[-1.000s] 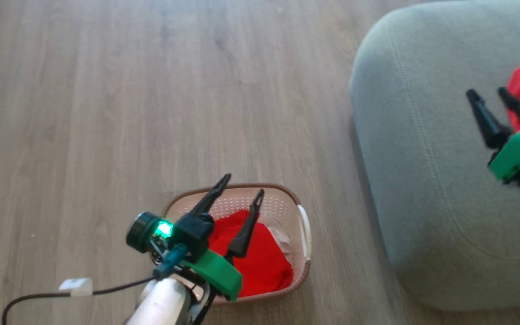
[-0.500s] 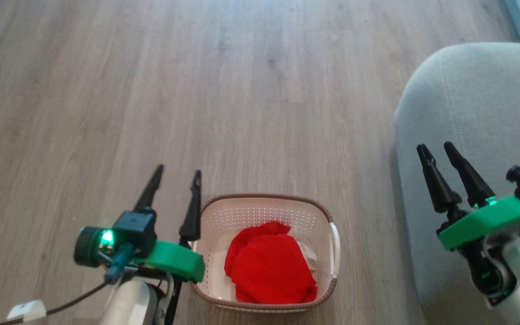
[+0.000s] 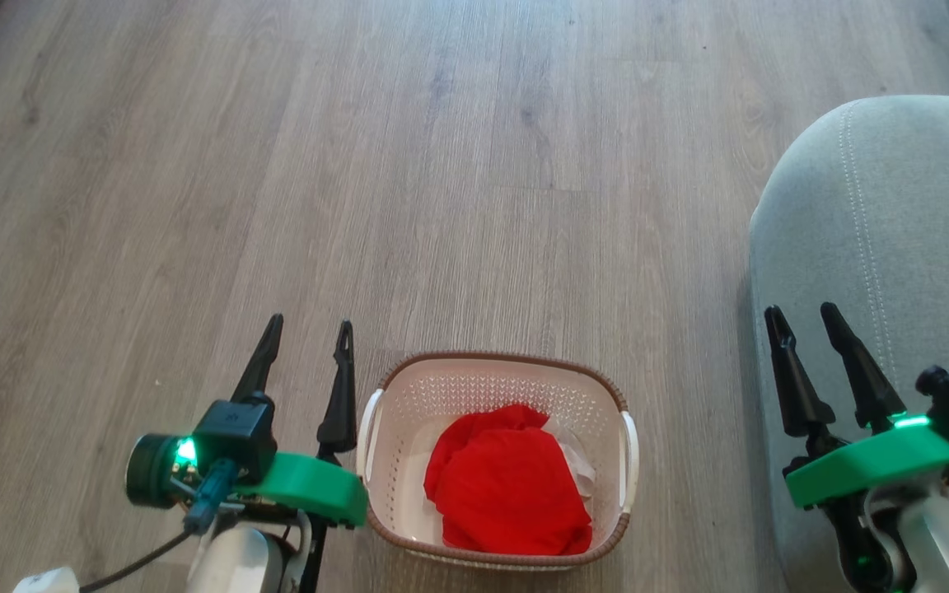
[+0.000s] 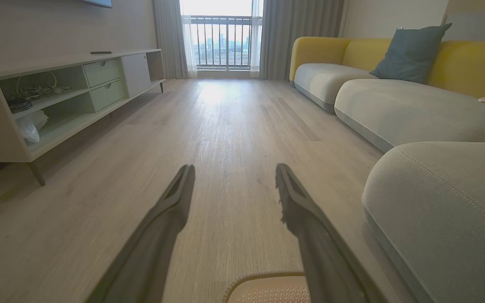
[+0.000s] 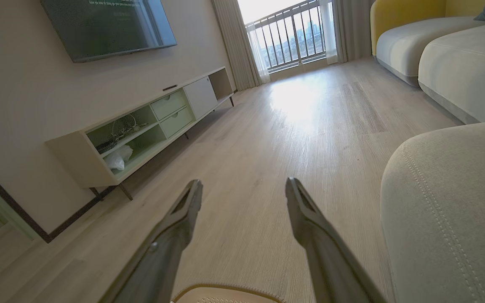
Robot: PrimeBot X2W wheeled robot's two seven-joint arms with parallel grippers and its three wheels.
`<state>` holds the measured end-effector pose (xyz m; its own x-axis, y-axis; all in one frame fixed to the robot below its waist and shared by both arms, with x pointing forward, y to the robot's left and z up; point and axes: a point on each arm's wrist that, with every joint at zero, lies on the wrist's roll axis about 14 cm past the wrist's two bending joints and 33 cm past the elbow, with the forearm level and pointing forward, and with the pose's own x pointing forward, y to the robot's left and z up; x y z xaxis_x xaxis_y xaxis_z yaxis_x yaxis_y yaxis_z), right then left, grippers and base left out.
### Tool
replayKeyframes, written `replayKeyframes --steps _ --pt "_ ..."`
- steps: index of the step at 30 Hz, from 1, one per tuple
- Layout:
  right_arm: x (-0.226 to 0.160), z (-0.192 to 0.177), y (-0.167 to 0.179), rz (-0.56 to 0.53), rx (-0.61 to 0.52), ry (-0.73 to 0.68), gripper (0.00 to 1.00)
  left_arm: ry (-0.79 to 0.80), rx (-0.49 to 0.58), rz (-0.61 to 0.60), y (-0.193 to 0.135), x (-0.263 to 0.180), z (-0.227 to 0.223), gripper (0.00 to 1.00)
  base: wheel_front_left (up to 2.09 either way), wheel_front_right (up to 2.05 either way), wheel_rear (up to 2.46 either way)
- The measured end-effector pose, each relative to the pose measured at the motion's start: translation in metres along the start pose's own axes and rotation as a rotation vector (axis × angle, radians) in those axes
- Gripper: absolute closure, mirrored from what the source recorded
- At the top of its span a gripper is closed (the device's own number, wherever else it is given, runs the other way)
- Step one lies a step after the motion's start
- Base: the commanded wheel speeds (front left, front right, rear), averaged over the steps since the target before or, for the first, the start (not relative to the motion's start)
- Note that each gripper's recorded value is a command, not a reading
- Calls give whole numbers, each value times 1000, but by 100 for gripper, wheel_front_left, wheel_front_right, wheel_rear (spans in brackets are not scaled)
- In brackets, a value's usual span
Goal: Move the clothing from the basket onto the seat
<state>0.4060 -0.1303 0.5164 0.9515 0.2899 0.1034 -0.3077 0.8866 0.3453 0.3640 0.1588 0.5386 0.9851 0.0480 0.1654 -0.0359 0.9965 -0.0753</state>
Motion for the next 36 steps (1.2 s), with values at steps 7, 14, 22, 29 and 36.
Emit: replayKeyframes --steps 7,14,22,29,36 --pt "-2 -4 -5 -26 -10 2 0 22 0 -16 -7 -1 -7 0 0 0 0" --pt "-2 -3 -11 -55 -2 -8 0 33 0 -20 -8 0 -11 0 0 0 0" --pt "-3 -5 -15 -66 -8 -3 0 41 -1 -28 -11 1 -14 0 0 0 0" --pt "-4 -4 -18 -75 -13 -4 0 44 0 -36 -13 2 -15 0 0 0 0" --pt "-5 -5 -20 -81 -13 -2 0 47 0 -46 -16 2 -16 0 0 0 0"
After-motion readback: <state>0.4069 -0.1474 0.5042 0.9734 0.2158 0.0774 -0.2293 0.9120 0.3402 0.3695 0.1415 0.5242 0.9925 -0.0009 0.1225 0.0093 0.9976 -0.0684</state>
